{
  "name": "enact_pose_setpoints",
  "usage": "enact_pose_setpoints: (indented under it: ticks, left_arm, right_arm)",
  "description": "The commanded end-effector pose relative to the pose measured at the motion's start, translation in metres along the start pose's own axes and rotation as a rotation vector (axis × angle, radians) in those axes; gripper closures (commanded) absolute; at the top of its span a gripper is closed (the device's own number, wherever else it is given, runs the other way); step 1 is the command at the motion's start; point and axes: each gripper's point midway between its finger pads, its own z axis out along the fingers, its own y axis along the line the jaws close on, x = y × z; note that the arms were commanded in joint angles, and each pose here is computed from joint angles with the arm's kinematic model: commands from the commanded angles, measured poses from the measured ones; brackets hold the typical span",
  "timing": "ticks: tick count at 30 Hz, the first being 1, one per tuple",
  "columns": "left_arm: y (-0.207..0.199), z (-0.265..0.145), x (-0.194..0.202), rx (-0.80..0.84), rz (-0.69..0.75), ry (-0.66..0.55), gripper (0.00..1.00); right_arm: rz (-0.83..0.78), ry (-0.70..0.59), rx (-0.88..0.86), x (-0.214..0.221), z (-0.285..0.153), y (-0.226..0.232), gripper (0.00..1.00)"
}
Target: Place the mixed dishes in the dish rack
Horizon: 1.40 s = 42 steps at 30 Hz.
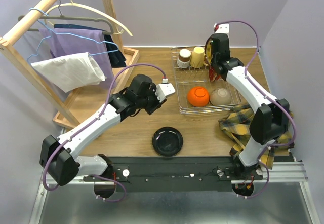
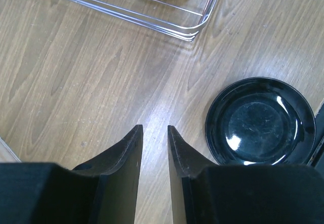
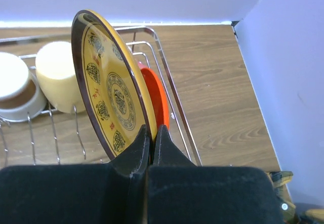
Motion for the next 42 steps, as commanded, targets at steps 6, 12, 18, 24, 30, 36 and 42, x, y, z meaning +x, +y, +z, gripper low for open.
enact_pose_setpoints:
  ticks: [6,12,18,24,30,36,42]
  left_arm:
    - [0.018,-0.001,0.002,-0.054,-0.023,-0.020,0.65]
    - [0.022,-0.001,0.004,-0.060,-0.045,-0.025,0.65]
    - [0.024,0.000,0.005,-0.064,-0.061,-0.032,0.65]
    - [0.024,0.000,0.008,-0.064,-0.076,-0.042,0.65]
    - [0.021,-0.001,0.010,-0.058,-0.096,-0.048,0.65]
    - [0.021,-0.001,0.011,-0.059,-0.113,-0.060,0.65]
    - [0.018,0.001,0.015,-0.054,-0.141,-0.060,0.54]
  right_arm:
    - [-0.137,0.014,0.021,0.006,0.014,0.000,1.00]
    - [-0.190,0.070,0.038,0.025,0.021,0.001,1.00]
    - [-0.163,0.122,0.062,0.043,0.021,0.000,0.99]
    - [-0.123,0.153,0.122,0.061,0.021,-0.007,1.00]
    - [-0.068,0.195,0.120,0.074,0.018,-0.003,0.99]
    - [-0.059,0.263,0.049,0.100,0.017,0.012,0.99]
    - [-0.036,0.272,-0.024,0.096,0.005,0.018,0.54]
